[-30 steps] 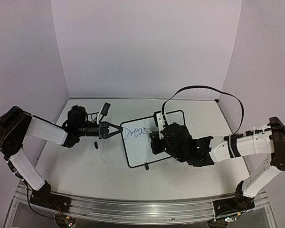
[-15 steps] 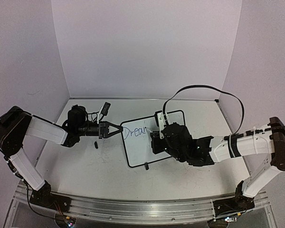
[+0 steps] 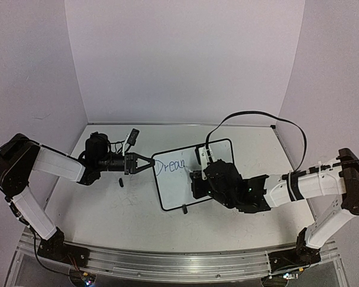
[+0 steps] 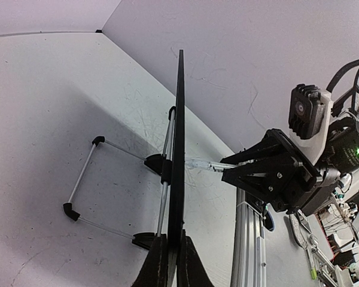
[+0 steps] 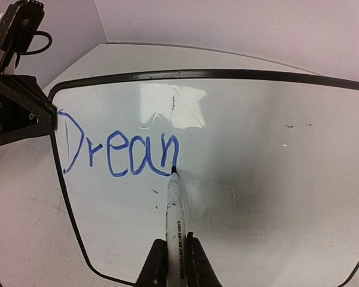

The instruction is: Write a sentence on the whiteboard

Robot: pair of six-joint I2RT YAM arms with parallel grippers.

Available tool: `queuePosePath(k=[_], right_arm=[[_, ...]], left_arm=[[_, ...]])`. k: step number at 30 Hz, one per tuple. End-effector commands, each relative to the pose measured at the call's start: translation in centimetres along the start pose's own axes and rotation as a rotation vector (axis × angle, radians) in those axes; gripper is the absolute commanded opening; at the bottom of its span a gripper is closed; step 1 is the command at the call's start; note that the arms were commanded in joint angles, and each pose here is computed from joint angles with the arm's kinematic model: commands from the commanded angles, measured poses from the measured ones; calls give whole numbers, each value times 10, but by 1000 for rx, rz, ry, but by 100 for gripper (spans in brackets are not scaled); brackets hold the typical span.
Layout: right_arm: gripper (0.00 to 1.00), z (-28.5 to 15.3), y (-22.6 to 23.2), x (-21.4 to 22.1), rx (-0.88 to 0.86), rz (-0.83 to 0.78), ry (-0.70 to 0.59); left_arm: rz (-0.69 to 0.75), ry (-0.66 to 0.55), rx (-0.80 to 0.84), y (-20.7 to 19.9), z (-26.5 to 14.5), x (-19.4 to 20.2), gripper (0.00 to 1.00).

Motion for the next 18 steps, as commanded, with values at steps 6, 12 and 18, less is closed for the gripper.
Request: queuePosePath(k=[6,12,18], right_arm=[[0,-3,3,-26,18,4,-63],[0,-1,4,-36,27,7,-89],[0,2,1,-43,45,3,-106]], left_arm=[[29,-9,60,-15,1,-14,0],[30,-10,60,-16,1,-14,0],[31,-11,60,-16,0,-14,0]])
Point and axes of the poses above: each gripper's point midway between its finger pads, its own z axis out along the fingers, its own y axis along the line the jaws close on, x = y × z, the point moved 1 cm from there along -z, back along the fingers, and after that the axes turned 9 degrees about z, right-handed, at the moved point
